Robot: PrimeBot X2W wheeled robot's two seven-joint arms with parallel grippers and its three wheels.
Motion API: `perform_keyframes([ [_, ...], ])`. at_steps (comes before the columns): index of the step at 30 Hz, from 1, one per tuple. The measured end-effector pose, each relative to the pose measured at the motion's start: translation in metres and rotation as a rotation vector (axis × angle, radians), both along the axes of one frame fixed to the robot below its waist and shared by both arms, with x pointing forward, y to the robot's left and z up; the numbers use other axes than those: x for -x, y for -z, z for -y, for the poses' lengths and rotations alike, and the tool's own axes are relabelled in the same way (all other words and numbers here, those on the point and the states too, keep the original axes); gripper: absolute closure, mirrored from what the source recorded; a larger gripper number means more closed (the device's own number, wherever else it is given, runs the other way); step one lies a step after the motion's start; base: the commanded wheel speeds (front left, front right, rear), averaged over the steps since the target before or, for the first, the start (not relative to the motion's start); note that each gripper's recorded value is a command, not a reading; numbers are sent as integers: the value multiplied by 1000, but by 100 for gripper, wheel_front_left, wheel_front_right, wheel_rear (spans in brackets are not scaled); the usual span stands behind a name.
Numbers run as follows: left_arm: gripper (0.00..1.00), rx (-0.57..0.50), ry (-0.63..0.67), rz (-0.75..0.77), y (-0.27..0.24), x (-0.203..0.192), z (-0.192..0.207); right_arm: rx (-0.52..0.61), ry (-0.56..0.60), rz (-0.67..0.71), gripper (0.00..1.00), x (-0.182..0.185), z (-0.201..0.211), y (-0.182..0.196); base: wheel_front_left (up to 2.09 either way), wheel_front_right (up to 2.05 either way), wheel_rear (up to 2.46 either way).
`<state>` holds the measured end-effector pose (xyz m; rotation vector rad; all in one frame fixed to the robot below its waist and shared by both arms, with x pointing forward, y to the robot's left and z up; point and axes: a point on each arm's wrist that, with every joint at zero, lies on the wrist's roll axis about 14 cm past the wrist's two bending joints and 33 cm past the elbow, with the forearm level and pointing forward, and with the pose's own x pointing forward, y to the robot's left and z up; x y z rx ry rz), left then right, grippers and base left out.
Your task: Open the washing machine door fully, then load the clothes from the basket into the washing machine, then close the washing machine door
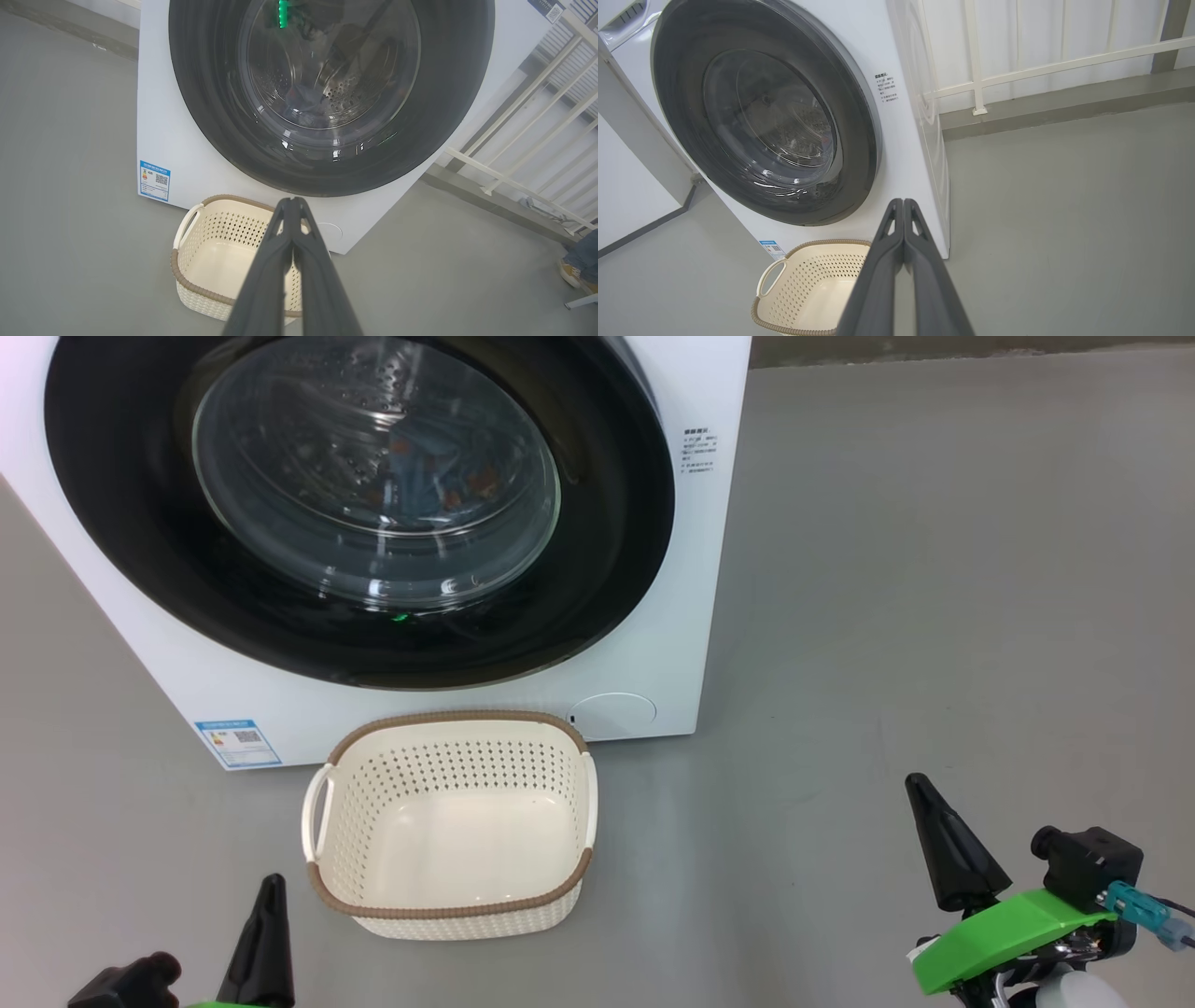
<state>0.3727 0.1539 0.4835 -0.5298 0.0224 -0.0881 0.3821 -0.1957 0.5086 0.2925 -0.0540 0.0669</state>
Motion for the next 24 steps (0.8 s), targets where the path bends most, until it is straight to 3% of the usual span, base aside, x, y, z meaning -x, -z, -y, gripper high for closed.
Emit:
perform_keyframes([
  [24, 100, 205, -50, -68, 7, 1, -12, -264, 41, -43, 100, -3, 8, 3, 0, 0, 0],
])
